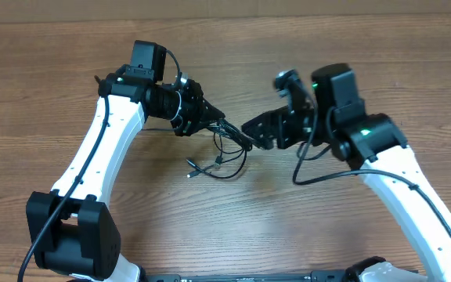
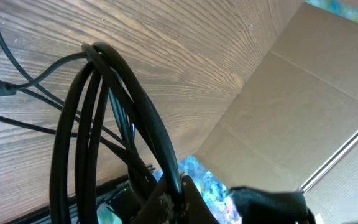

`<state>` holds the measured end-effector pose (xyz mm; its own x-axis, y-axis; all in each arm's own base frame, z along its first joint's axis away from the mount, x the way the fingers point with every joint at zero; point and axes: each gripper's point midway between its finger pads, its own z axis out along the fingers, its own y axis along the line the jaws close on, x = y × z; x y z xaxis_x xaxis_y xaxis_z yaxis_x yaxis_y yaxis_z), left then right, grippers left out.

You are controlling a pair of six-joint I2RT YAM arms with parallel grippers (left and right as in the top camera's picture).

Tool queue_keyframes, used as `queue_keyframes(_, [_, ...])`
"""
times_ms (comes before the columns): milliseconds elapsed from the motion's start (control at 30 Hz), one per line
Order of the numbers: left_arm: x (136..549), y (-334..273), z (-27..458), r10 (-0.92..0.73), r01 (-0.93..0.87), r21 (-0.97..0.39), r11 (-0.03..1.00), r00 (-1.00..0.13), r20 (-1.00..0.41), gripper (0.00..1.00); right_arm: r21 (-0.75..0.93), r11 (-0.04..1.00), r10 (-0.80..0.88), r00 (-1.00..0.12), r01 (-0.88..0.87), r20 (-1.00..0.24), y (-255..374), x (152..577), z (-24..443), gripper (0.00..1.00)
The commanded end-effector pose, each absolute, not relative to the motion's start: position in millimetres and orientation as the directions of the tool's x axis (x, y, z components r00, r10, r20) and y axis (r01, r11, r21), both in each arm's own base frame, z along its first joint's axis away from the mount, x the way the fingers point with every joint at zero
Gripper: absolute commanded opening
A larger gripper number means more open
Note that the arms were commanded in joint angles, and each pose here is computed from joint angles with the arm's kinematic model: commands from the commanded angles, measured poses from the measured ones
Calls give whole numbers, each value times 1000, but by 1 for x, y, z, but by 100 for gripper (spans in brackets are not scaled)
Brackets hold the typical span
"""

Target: Untangle cables

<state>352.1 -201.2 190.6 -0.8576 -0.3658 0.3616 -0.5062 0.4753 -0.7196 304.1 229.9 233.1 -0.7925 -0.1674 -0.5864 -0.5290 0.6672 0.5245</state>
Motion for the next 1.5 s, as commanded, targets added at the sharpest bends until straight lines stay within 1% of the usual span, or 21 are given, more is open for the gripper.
queue_keyframes(0, [352, -198, 199, -382, -518, -722, 459, -848, 366, 4, 435, 652, -269, -726, -621, -633, 247, 305, 227, 70])
queue_keyframes(167, [352, -198, 198, -382, -519, -721, 459, -848, 366, 4, 400, 582, -388, -674, -708, -629, 274, 289, 209, 67])
queue_keyframes(300, [352, -198, 198, -382, -518, -722, 459, -848, 366, 4, 349, 585, -417, -640, -732, -645, 286, 289, 204, 62])
queue_keyframes(400, [352, -198, 198, -382, -518, -722, 459, -849, 366, 4, 336, 577, -403, -617, -745, -676, 290, 294, 210, 54])
queue_keyframes(467, [352, -198, 199, -380, -518, -723, 458, -849, 368, 5, 322, 592, -393, -613, -739, -685, 290, 299, 211, 48])
queue_keyframes(533, [352, -198, 199, -378, -518, -723, 457, -849, 369, 5, 315, 601, -395, -615, -735, -682, 289, 301, 209, 45])
queue_keyframes(633, [351, -199, 200, -372, -517, -726, 452, -850, 374, 5, 318, 601, -402, -621, -733, -673, 290, 301, 204, 33])
queue_keyframes(667, [351, -200, 201, -368, -517, -728, 449, -850, 377, 5, 320, 602, -404, -624, -732, -669, 291, 301, 201, 25])
queue_keyframes(767, [350, -201, 202, -361, -516, -732, 445, -851, 381, 5, 315, 599, -398, -615, -736, -681, 292, 305, 203, 18])
queue_keyframes(800, [350, -200, 202, -362, -516, -731, 446, -851, 380, 5, 309, 602, -394, -610, -736, -687, 293, 306, 204, 13])
queue_keyframes(833, [350, -200, 202, -361, -513, -732, 448, -853, 376, 5, 303, 605, -391, -606, -736, -693, 293, 308, 205, 6])
queue_keyframes(867, [350, -200, 202, -363, -513, -732, 449, -853, 375, 5, 305, 608, -380, -606, -733, -698, 294, 310, 207, 4])
queue_keyframes(900, [351, -199, 200, -368, -512, -729, 454, -853, 369, 5, 326, 624, -343, -624, -710, -702, 293, 314, 213, 4])
queue_keyframes(967, [354, -196, 196, -376, -484, -729, 483, -867, 327, 4, 362, 647, -280, -650, -672, -707, 289, 319, 225, 4])
queue_keyframes(1000, [359, -188, 188, -390, -444, -719, 535, -885, 256, 4, 400, 675, -200, -675, -620, -710, 278, 326, 243, 4])
queue_keyframes(1033, [361, -184, 185, -386, -411, -715, 565, -898, 211, 4, 409, 681, -179, -680, -607, -711, 274, 328, 248, 4])
queue_keyframes(1133, [368, -173, 177, -344, -294, -698, 653, -936, 73, 4, 454, 717, -65, -700, -529, -711, 247, 333, 271, 4])
queue_keyframes(1200, [370, -168, 176, -302, -222, -693, 686, -953, 7, 4, 475, 761, 16, -719, -442, -695, 222, 338, 278, 4])
queue_keyframes(1267, [373, -167, 177, -248, -138, -697, 704, -967, -59, 4, 472, 812, 75, -740, -344, -669, 197, 342, 275, 4])
queue_keyframes(1333, [376, -169, 180, -189, -47, -701, 711, -974, -127, 4, 462, 840, 94, -764, -283, -638, 181, 343, 264, 4])
queue_keyframes(1467, [381, -183, 197, -61, 173, -734, 656, -958, -280, 4, 431, 885, 121, -807, -176, -578, 160, 342, 243, 4])
